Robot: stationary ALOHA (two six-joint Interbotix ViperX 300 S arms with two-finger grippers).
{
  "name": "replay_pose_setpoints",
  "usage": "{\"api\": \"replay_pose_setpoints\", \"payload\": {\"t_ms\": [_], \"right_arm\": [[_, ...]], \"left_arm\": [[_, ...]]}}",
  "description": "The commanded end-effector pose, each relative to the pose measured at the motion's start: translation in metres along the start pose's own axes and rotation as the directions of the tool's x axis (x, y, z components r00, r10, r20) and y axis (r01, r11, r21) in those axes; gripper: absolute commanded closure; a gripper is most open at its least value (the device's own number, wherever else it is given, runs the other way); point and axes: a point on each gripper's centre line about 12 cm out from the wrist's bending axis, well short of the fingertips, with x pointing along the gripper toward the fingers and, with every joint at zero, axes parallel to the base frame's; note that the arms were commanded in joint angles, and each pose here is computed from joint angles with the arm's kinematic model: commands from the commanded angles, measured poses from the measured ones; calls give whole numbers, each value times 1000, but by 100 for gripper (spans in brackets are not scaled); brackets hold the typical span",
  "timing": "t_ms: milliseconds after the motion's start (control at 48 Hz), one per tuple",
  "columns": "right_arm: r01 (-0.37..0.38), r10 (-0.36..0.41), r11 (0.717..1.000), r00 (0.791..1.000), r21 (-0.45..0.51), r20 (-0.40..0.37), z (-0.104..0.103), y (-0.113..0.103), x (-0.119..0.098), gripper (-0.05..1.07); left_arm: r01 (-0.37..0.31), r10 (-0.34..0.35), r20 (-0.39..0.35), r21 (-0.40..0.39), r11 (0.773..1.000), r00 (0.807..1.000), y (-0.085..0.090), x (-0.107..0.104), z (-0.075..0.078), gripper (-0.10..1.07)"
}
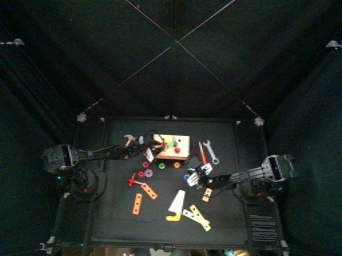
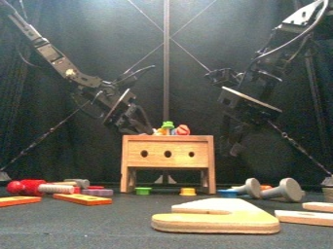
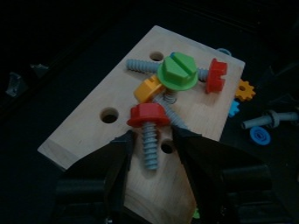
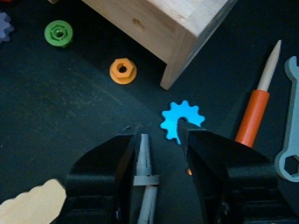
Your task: Place red screw on bench
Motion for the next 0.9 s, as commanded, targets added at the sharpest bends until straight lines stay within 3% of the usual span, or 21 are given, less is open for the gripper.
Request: {"api": "replay_pose_setpoints", "payload": {"t_ms": [0, 417, 875], "right_arm": [[-22, 22, 1000, 1000, 21, 21, 10, 4, -5, 25], [-25, 24, 1000, 999, 19, 21, 10, 5, -6, 25], [-39, 38, 999, 999, 30, 24, 14, 10, -9, 25]], "left_arm": [[1, -1, 52, 2, 1000, 999, 0, -5, 14, 17], [-1, -1, 142, 10, 1000, 990, 0, -18, 24, 17], [-14, 12, 192, 11, 1000, 981, 5, -38, 8, 17]]}}
